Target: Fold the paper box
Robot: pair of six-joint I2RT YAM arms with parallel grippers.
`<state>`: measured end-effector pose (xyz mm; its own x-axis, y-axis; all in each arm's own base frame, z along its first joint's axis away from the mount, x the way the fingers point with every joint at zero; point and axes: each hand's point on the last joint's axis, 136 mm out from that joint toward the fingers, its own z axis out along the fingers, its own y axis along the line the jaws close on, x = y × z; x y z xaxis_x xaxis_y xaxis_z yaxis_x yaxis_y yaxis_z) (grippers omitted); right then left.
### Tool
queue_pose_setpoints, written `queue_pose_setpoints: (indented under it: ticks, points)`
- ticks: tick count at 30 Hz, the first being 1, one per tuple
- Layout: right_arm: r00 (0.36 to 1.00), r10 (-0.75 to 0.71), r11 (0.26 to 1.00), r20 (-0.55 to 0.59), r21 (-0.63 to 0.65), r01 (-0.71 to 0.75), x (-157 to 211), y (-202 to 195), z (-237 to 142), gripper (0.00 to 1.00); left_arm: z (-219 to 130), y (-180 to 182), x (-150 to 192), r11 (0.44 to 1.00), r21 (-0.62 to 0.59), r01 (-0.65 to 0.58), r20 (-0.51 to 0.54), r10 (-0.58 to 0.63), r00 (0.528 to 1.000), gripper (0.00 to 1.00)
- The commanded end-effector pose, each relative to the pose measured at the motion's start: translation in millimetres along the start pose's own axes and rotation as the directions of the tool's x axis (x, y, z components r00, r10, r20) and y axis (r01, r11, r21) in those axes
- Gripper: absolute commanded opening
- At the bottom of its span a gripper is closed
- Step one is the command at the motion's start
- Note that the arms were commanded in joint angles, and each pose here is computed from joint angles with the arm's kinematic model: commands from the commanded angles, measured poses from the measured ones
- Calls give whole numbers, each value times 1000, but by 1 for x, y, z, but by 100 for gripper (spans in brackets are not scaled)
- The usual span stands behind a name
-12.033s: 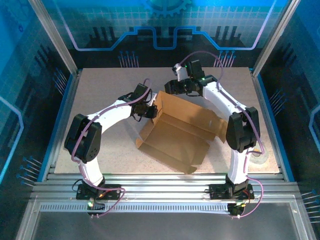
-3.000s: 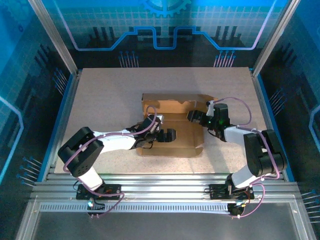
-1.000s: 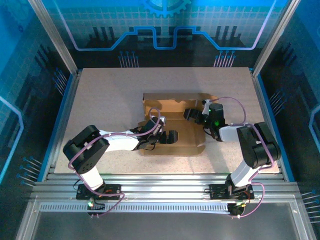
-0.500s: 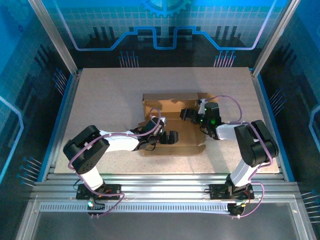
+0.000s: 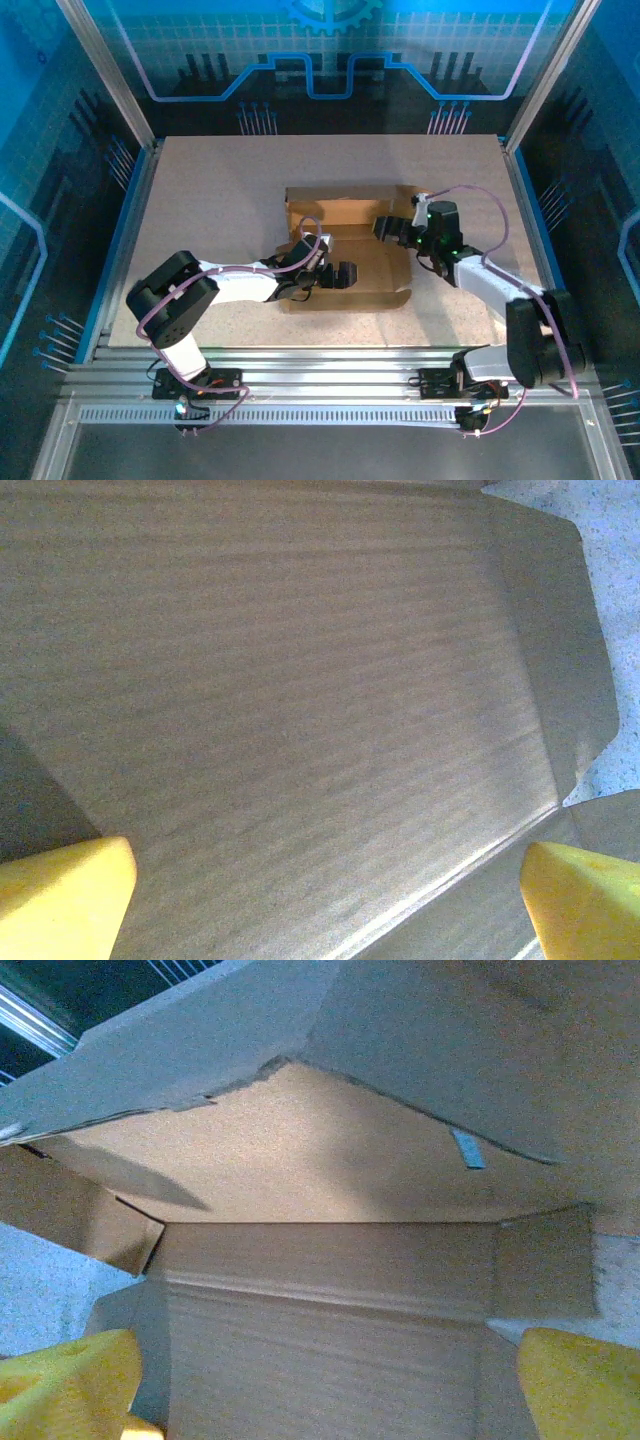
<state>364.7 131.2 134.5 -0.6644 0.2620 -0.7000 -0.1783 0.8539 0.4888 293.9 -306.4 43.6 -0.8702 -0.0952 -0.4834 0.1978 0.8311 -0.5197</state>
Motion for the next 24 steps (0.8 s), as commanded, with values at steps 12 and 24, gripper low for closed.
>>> queue_pose_setpoints:
  ticks: [12,24]
  points:
    - [993,-43,960,-114,270,72,-83,-36,-58,96,2,-2,9,1000,-5,4,-35,-4,999,99]
    - [950,-86,969,-302,197,150,-88,-63,-12,95,2,-1,10,1000,-5,3,-31,-4,1000,99]
